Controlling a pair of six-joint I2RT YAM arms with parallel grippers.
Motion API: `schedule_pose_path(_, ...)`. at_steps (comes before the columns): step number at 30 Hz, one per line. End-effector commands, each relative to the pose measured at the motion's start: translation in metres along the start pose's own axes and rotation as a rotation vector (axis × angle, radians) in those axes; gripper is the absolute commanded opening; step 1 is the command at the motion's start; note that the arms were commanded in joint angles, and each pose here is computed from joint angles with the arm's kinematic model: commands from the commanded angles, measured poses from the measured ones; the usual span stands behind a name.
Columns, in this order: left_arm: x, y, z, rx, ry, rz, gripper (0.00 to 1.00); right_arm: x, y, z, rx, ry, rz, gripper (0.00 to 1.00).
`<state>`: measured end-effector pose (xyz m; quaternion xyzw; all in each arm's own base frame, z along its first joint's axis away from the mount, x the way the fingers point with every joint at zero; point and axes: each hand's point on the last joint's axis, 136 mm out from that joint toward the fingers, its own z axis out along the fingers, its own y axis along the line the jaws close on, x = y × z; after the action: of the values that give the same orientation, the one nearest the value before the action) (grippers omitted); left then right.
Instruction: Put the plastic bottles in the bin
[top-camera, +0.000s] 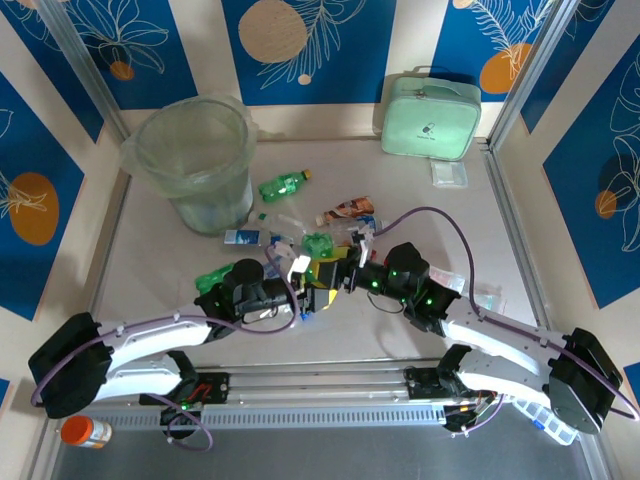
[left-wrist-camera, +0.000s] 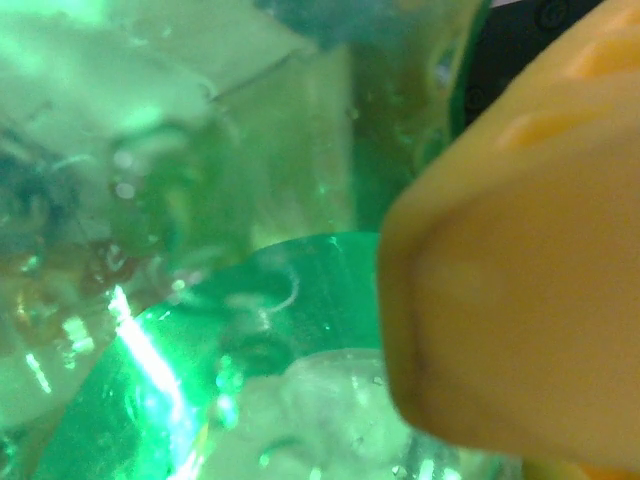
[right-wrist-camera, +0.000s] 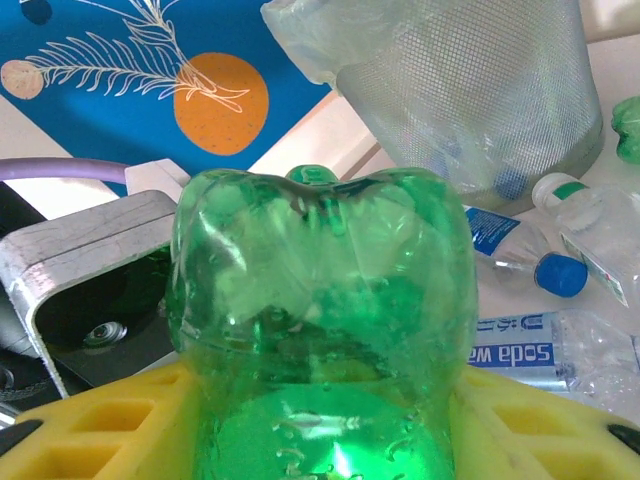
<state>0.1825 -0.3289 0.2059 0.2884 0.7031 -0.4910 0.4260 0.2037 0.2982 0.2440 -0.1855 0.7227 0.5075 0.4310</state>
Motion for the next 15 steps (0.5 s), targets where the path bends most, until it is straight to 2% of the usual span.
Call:
schedule_pose_path(1,-0.013,0.004,-0.006,-0.038,-0.056,0.045,0.56,-0.004,0.009,0.002,-0.019,-0.003,-0.021,0.55)
schedule_pose_path(3,-0.013,0.004,-0.007,-0.042,-0.057,0.050,0.56,-0.004,0.009,0.002,-0.015,-0.002,-0.024,0.63)
schedule_pose_path(4,-0.013,0.005,-0.007,-0.046,-0.057,0.050,0.56,-0.005,0.009,0.001,-0.012,-0.004,-0.028,0.71)
schedule_pose_path(7,-0.013,0.008,-0.007,-0.068,-0.050,0.058,0.56,-0.008,0.009,-0.002,0.005,-0.009,-0.052,0.87)
schedule_pose_path(9,-0.016,0.014,-0.008,-0.111,-0.043,0.077,0.55,-0.011,0.008,-0.004,0.030,-0.017,-0.080,0.90)
schedule_pose_path(15,-0.030,0.044,-0.026,-0.338,-0.049,0.077,0.48,-0.027,-0.003,-0.025,0.145,-0.106,-0.125,0.90)
